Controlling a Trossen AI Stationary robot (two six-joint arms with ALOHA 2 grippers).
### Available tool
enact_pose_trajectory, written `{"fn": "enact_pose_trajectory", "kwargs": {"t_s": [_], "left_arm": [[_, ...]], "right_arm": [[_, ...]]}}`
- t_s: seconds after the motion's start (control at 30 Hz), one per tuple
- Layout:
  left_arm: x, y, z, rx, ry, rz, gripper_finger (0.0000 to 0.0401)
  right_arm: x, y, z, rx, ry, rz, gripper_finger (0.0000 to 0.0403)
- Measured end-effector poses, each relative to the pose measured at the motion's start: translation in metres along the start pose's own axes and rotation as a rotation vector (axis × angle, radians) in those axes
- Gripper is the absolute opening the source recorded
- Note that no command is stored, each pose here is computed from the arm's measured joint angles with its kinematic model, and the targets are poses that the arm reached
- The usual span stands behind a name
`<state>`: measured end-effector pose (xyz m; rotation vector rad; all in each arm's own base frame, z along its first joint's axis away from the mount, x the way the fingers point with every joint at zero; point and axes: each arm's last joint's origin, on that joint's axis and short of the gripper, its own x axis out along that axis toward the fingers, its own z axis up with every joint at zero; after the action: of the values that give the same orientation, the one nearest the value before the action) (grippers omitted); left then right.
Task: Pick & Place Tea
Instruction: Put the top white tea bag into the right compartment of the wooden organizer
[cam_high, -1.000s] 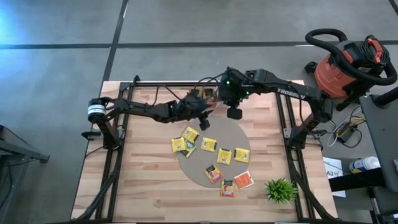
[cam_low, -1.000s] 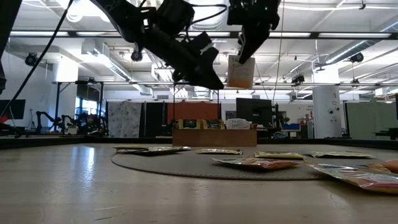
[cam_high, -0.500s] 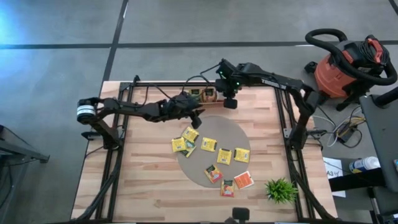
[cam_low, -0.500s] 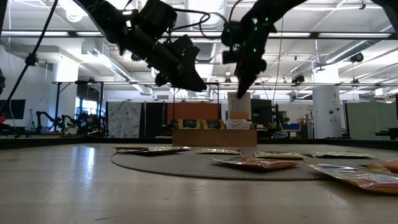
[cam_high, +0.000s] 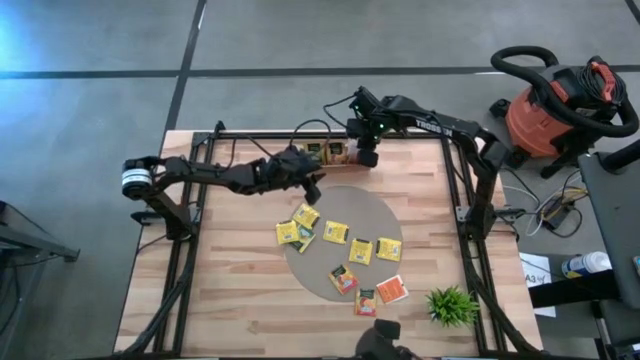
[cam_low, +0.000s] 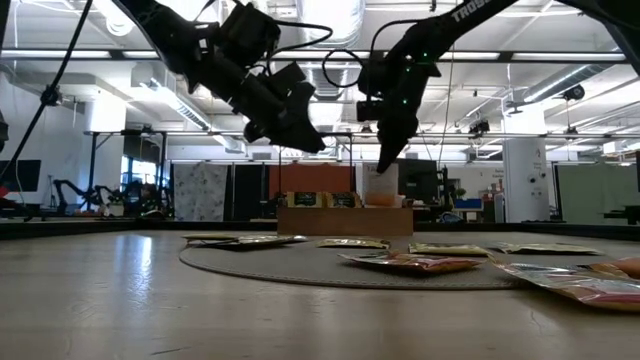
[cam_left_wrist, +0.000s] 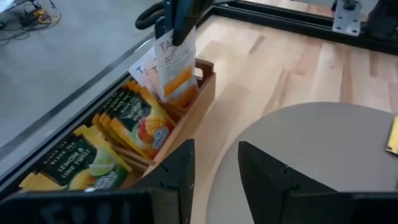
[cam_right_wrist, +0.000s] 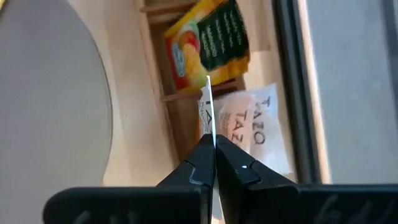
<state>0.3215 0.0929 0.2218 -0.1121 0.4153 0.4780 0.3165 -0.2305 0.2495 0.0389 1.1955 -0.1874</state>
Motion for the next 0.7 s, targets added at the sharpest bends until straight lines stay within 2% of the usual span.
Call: {"fn": "enact_pose_trajectory", "kwargs": {"t_s": [0.33, 0.7], "left_arm": [[0.001, 0.007, -0.007, -0.004, 0.018, 0.019, 0.0117], [0.001, 0.008, -0.010, -0.004, 0.027, 0.022, 0.0117]], "right_arm": [[0.031, -0.004, -0.004, 0.021, 0.077, 0.031, 0.0008], [0.031, -0.005, -0.004, 0.016, 0.098, -0.010, 0.0008]]}}
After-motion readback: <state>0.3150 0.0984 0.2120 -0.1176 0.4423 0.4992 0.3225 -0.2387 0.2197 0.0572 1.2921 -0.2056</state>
